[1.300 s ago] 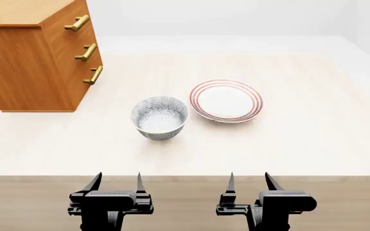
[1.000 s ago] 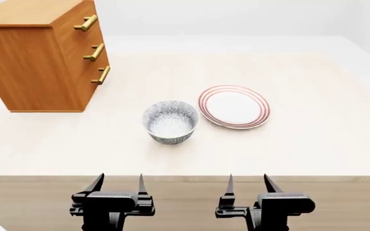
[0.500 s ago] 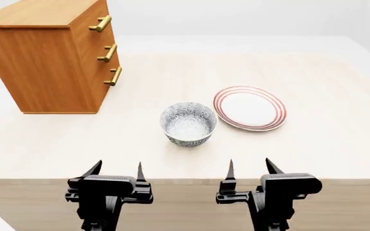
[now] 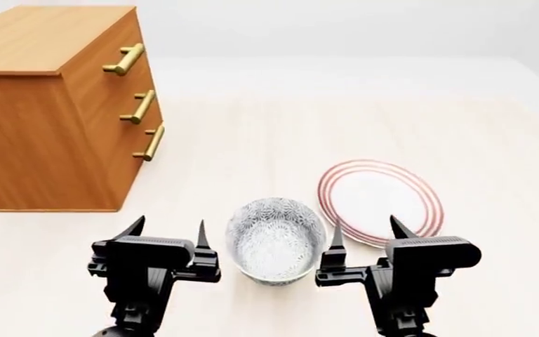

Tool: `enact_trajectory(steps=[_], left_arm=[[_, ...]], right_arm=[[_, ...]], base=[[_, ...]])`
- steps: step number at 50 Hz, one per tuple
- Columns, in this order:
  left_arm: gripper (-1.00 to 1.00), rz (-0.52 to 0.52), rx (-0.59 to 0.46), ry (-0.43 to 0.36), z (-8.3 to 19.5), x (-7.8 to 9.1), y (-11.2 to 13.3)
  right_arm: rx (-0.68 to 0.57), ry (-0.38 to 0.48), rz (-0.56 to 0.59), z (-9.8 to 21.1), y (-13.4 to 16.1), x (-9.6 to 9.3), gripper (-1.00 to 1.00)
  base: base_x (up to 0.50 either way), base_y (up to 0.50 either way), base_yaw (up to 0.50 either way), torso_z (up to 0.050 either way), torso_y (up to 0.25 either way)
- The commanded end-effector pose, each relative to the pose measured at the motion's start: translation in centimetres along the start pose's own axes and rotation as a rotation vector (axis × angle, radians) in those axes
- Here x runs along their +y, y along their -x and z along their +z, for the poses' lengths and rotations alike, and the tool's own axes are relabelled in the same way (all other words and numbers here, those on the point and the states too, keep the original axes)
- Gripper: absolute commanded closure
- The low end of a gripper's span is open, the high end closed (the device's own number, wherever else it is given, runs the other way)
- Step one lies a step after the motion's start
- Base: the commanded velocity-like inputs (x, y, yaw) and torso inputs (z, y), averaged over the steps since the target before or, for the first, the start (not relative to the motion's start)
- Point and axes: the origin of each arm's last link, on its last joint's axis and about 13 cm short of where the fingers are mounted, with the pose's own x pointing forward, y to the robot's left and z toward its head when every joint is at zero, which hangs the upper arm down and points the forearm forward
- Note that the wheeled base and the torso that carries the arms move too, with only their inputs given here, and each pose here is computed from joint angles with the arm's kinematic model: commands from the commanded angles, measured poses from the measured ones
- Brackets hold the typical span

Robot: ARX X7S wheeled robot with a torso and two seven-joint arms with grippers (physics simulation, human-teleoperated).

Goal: Open the bottom drawer of the cabinet.

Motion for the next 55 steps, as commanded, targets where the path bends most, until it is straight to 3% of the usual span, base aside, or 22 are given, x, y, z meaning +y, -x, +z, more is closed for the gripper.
enact_trajectory(steps=[1,24,35,38,41,45,49,55], left_arm=[[-1.0,0.006,0.003,-0.002,0.1,0.1,-0.2],[-1.0,0.01,0.012,-0.006,-0.2,0.2,-0.3],[-1.0,0.01,0.015,-0.003,-0.3,0.2,-0.3],[-1.0,-0.024,0.043,0.046,-0.1,0.2,-0.3],[-1.0,-0.016,0.112,-0.044,-0.2,0.2,-0.9],[-1.0,-0.001,0.053,-0.228,0.5,0.4,-1.4],[-1.0,-0.009,0.062,-0.331,0.8,0.8,-2.9],[-1.0,0.007,0.112,-0.403,1.2,1.2,-4.7]], right_arm=[[0.002,0.006,0.005,0.1,0.0,0.1,-1.0],[0.01,0.0,0.01,0.1,-0.2,0.1,-1.0],[0.005,0.011,0.015,0.0,-0.3,0.2,-1.0],[0.006,0.014,0.017,0.0,-0.2,0.2,-1.0],[0.016,0.018,0.013,-0.1,-0.3,0.2,-1.0],[0.02,0.017,0.014,-0.1,-0.3,0.3,-1.0],[0.018,0.019,0.016,-0.1,-0.2,0.3,-1.0],[0.025,0.022,0.015,-0.3,-0.2,0.3,-1.0]], base=[[0.5,0.0,0.0,0.0,0.0],[0.5,0.0,0.0,0.0,0.001],[0.0,0.0,0.0,0.0,0.0],[0.0,0.0,0.0,0.0,0.0],[0.0,0.0,0.0,0.0,0.0],[0.0,0.0,0.0,0.0,0.0],[0.0,0.0,0.0,0.0,0.0],[0.0,0.0,0.0,0.0,0.0]])
